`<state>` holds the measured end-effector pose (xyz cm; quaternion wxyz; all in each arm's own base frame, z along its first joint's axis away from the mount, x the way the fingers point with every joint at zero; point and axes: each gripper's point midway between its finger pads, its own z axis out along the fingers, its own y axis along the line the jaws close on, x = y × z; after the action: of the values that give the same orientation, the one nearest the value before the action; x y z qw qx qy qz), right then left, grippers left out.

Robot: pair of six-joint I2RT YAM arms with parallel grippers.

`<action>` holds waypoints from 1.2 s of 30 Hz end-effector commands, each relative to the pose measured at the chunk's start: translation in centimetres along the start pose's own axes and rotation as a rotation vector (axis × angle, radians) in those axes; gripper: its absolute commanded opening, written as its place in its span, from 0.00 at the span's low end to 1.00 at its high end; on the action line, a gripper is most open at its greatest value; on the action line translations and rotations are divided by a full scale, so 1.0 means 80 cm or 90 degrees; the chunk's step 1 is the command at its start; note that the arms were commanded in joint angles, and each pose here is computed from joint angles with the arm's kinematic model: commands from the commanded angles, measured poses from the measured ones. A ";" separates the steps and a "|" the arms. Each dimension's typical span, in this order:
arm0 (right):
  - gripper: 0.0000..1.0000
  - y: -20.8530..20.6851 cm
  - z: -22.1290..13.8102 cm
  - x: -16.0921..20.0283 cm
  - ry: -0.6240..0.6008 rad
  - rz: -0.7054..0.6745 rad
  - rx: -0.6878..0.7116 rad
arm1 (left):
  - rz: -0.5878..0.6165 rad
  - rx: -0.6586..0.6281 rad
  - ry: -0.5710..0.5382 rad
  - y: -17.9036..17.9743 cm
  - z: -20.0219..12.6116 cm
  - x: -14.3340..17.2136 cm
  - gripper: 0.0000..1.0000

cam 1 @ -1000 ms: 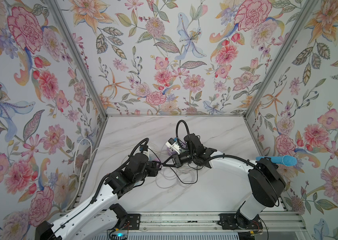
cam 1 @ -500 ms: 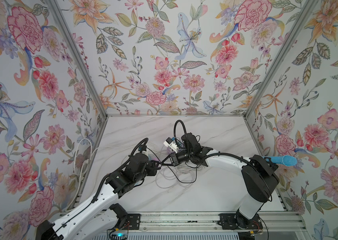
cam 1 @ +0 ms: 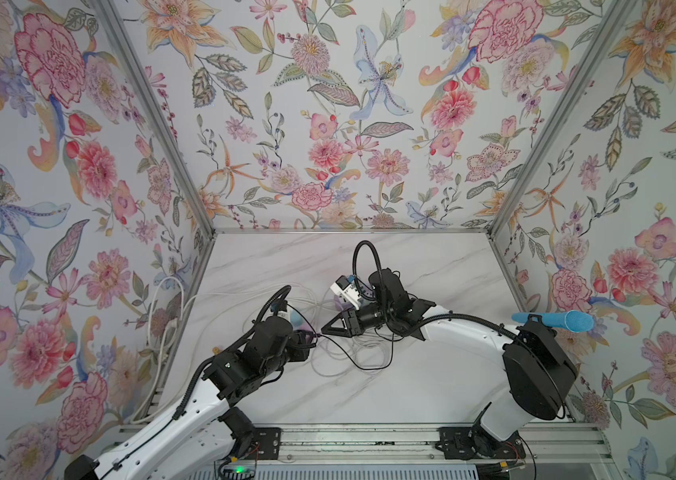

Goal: Charge the bluetooth headset
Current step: Place the bluetooth headset at the center of the board.

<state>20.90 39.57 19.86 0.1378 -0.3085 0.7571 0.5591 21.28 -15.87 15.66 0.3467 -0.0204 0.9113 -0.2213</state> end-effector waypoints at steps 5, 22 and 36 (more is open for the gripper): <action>0.47 -0.048 -0.048 0.002 -0.060 0.032 0.105 | -0.068 -0.125 0.104 0.068 0.013 0.076 0.21; 0.49 -0.056 -0.048 0.001 -0.054 0.031 0.120 | -0.107 -0.186 0.141 0.122 0.034 0.137 0.50; 0.50 -0.060 -0.047 0.003 -0.055 0.031 0.129 | -0.058 -0.193 0.047 0.091 0.012 0.023 0.61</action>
<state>24.24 35.10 17.37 0.1798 -0.2429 0.8105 0.5018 18.50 -10.52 7.47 0.2503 -0.1209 0.9533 -0.1179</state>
